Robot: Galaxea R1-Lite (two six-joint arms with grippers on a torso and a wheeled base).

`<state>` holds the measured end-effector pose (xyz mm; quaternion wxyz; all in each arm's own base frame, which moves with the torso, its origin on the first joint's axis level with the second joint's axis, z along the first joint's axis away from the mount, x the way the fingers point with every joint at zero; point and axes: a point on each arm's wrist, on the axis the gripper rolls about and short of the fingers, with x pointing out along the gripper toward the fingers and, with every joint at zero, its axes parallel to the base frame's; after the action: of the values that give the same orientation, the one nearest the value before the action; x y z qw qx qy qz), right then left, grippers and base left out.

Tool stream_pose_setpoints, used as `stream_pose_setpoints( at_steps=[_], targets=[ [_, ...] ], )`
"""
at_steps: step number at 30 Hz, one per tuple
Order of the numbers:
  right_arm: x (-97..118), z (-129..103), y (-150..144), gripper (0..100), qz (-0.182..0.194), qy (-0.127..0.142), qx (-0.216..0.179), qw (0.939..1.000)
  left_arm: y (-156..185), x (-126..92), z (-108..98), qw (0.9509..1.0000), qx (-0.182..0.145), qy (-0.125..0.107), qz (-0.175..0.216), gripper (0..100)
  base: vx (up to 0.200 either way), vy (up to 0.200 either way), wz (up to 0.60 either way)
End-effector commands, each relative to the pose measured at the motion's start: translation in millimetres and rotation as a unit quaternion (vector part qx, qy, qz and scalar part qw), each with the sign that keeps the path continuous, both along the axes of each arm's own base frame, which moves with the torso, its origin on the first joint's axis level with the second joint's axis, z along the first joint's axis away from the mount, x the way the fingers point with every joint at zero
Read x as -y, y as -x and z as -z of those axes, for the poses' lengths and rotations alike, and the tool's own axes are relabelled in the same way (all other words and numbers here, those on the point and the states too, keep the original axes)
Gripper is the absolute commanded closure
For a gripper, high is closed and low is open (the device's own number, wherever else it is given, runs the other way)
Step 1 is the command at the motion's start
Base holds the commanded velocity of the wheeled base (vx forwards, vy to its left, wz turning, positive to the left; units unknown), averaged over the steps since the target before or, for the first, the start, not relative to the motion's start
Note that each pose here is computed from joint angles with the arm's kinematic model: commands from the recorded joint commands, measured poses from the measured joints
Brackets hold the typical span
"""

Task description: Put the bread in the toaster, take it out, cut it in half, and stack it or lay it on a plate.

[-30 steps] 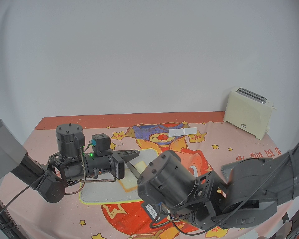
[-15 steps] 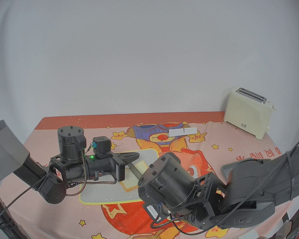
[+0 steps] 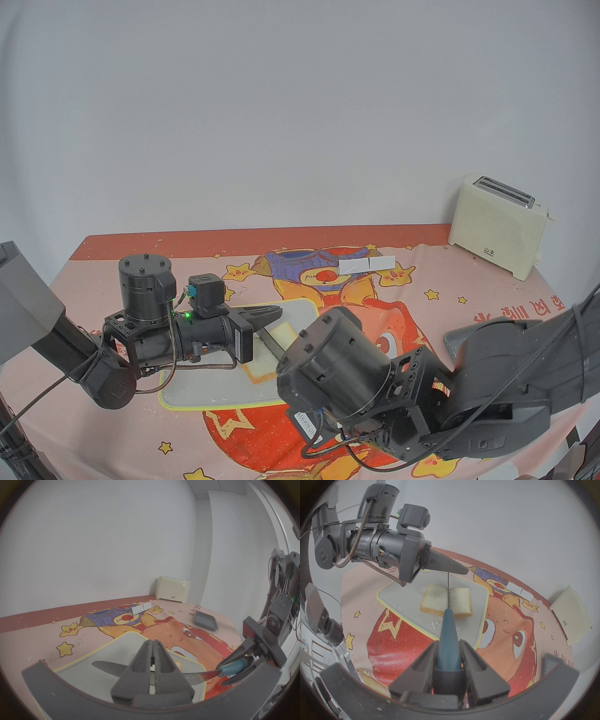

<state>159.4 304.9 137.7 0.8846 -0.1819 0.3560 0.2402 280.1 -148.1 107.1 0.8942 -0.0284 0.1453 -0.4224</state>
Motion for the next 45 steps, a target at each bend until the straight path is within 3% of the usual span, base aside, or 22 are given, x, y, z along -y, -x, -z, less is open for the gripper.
stream_pose_setpoints(
  at_steps=[1,9,45],
  targets=[
    [-0.4,1.0,0.0,100,0.000,0.001,-0.001,1.0000,-4.0,1.7,8.4,1.0000,0.002,0.003,-0.001,100,0.000,0.000,0.00],
    [-0.2,-0.8,-0.5,100,0.001,-0.002,0.001,1.0000,-4.3,1.9,7.1,0.9996,-0.011,0.024,-0.006,100,0.000,0.000,0.00],
    [1.1,-9.3,-3.4,100,0.005,-0.014,0.008,0.9999,-6.3,-1.5,13.5,0.9995,-0.021,0.019,-0.012,100,0.000,0.000,0.00]
  ],
)
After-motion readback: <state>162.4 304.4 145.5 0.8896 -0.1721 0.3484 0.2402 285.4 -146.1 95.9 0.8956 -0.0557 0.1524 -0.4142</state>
